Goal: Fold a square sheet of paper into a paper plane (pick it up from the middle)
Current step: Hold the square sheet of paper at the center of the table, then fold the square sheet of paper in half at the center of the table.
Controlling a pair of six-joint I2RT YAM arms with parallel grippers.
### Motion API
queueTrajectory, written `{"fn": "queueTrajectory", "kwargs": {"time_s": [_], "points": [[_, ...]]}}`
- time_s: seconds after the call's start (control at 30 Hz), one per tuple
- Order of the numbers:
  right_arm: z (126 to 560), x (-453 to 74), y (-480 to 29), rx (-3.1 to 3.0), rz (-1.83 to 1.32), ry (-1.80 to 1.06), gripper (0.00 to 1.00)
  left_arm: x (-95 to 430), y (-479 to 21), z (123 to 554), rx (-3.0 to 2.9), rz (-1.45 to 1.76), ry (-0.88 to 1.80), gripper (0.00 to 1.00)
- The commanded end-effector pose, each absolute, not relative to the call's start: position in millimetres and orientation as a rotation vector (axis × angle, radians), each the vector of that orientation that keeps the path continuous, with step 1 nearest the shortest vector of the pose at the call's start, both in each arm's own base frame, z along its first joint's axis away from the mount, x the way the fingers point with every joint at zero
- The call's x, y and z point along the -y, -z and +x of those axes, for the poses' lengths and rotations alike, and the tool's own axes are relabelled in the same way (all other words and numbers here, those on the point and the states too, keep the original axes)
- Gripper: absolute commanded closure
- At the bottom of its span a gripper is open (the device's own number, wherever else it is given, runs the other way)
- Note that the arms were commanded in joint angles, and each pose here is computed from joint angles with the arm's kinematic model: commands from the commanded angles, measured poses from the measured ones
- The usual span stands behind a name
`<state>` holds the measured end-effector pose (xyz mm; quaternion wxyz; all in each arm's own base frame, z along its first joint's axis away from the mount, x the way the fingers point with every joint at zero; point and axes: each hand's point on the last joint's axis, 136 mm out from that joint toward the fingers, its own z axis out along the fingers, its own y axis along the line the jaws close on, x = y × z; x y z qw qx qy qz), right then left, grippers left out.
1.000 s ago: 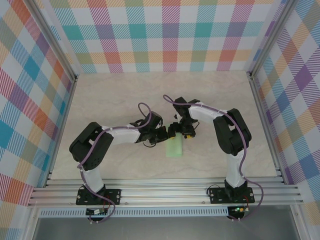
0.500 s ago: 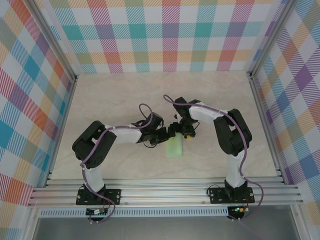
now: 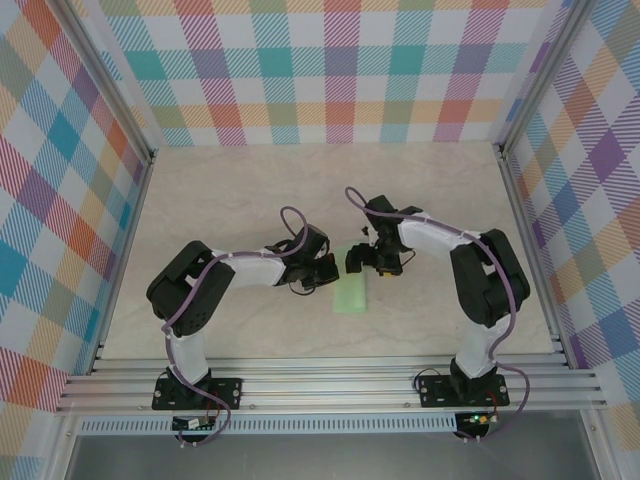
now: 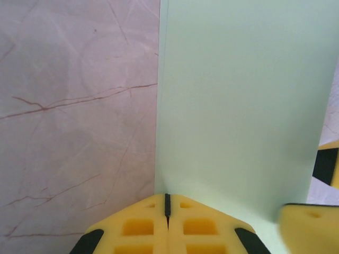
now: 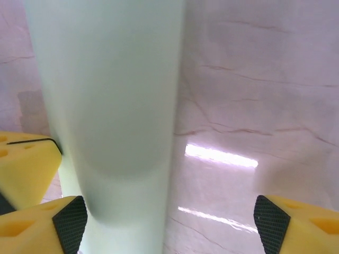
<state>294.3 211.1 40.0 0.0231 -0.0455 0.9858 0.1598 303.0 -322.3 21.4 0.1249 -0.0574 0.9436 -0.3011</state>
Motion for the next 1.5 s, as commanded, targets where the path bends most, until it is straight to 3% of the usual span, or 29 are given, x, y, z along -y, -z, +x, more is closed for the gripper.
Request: {"fn": "queueTrajectory", "kwargs": {"time_s": [0.0,0.17,0.33,1.17,1.47], "points": [[298.2,-216.6,-61.8,-2.964,-0.113,-0.593,0.26,317.5,3.2,287.7,-2.831,-0.143,0.774,1.0],[293.9,-240.7,-77.6,-2.882,-0.129,-0.883,0.56,316.9,3.6,286.9,-2.836,-0.135,0.763,1.0],[295.4,-245.0,-68.1,-2.883,-0.105,-0.943,0.7,318.1,3.1,287.5,-2.837,-0.129,0.767,1.0],[278.5,-207.8,3.5,-3.004,0.048,-0.984,0.69,320.5,8.1,283.9,-2.869,-0.103,0.753,1.0],[278.9,-221.2,-53.8,-2.866,-0.04,-1.153,0.66,321.7,7.3,283.5,-2.872,-0.095,0.753,1.0]]}}
